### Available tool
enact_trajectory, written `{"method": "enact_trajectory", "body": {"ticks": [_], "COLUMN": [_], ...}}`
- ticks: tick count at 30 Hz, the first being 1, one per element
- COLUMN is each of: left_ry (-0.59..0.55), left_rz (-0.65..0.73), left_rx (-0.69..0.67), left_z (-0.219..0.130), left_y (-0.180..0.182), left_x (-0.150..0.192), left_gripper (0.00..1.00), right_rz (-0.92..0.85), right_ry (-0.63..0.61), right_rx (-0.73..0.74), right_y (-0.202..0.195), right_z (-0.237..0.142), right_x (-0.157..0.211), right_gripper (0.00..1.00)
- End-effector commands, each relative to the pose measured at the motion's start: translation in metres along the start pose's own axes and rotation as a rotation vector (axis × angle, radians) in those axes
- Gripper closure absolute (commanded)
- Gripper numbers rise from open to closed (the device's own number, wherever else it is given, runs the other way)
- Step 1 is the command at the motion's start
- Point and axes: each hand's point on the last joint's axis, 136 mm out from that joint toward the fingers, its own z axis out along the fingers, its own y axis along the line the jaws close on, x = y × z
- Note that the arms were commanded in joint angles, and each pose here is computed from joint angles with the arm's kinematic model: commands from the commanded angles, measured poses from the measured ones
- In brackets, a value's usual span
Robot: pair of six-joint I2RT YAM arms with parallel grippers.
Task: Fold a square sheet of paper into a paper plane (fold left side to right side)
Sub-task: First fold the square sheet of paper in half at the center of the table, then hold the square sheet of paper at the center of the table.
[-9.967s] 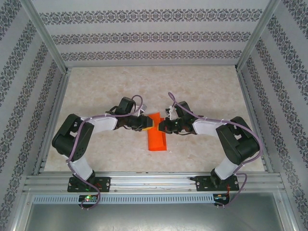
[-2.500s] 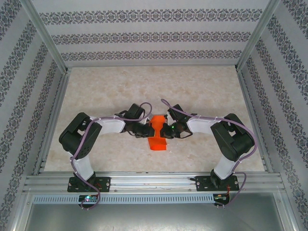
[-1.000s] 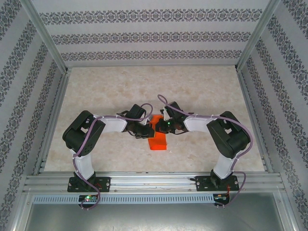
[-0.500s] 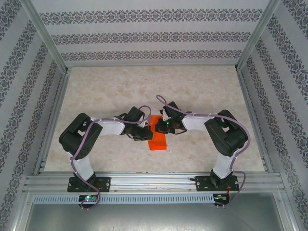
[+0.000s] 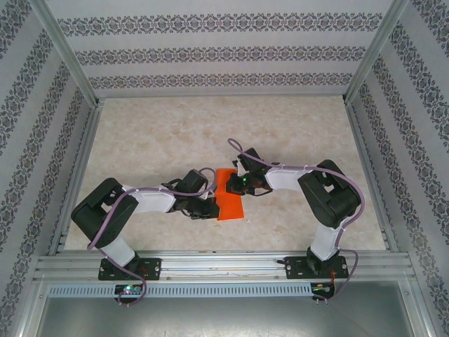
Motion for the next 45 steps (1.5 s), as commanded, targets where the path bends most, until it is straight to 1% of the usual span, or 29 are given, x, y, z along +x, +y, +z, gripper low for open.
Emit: {"method": "enact_trajectory", "body": {"ticks": [1, 6, 10, 12, 17, 20, 25, 32, 36, 41, 42, 45], "left_ry": [0.165, 0.155, 0.133, 0.106, -0.003, -0.035, -0.023, -0.004, 0.015, 0.046, 0.050, 0.053], "left_rz": [-0.102, -0.114, -0.095, -0.080, -0.050, -0.028, 0.007, 0.002, -0.013, -0.036, -0.042, -0.054], "left_rx": [-0.105, -0.112, -0.101, -0.085, -0.022, -0.007, -0.005, -0.006, -0.019, -0.094, -0.098, -0.103], "left_z": [0.004, 0.000, -0.007, -0.015, -0.042, -0.047, -0.031, -0.005, 0.003, 0.006, 0.006, 0.008], "left_y": [0.030, 0.034, 0.025, 0.016, -0.006, -0.010, -0.015, -0.008, -0.001, 0.019, 0.021, 0.025], "left_x": [0.057, 0.062, 0.057, 0.048, 0.010, -0.014, -0.041, -0.059, -0.057, -0.044, -0.042, -0.037], "left_gripper": [1.00, 1.00, 1.00, 1.00, 0.99, 1.00, 1.00, 1.00, 1.00, 1.00, 1.00, 1.00], "right_rz": [0.084, 0.073, 0.061, 0.054, 0.035, 0.033, 0.033, 0.025, 0.020, 0.006, 0.000, -0.022], "right_ry": [0.065, 0.069, 0.069, 0.070, 0.066, 0.066, 0.069, 0.075, 0.074, 0.050, 0.036, -0.012], "right_rx": [0.201, 0.191, 0.175, 0.167, 0.152, 0.154, 0.158, 0.155, 0.146, 0.096, 0.078, 0.033], "right_y": [-0.059, -0.057, -0.052, -0.050, -0.043, -0.043, -0.043, -0.040, -0.036, -0.020, -0.014, 0.005], "right_z": [0.012, 0.012, 0.011, 0.011, 0.010, 0.011, 0.012, 0.014, 0.013, 0.006, 0.003, -0.011], "right_x": [0.022, 0.023, 0.022, 0.023, 0.023, 0.023, 0.024, 0.024, 0.024, 0.015, 0.011, -0.002], "right_gripper": [1.00, 1.00, 1.00, 1.00, 1.00, 1.00, 1.00, 1.00, 1.00, 1.00, 0.99, 0.90]}}
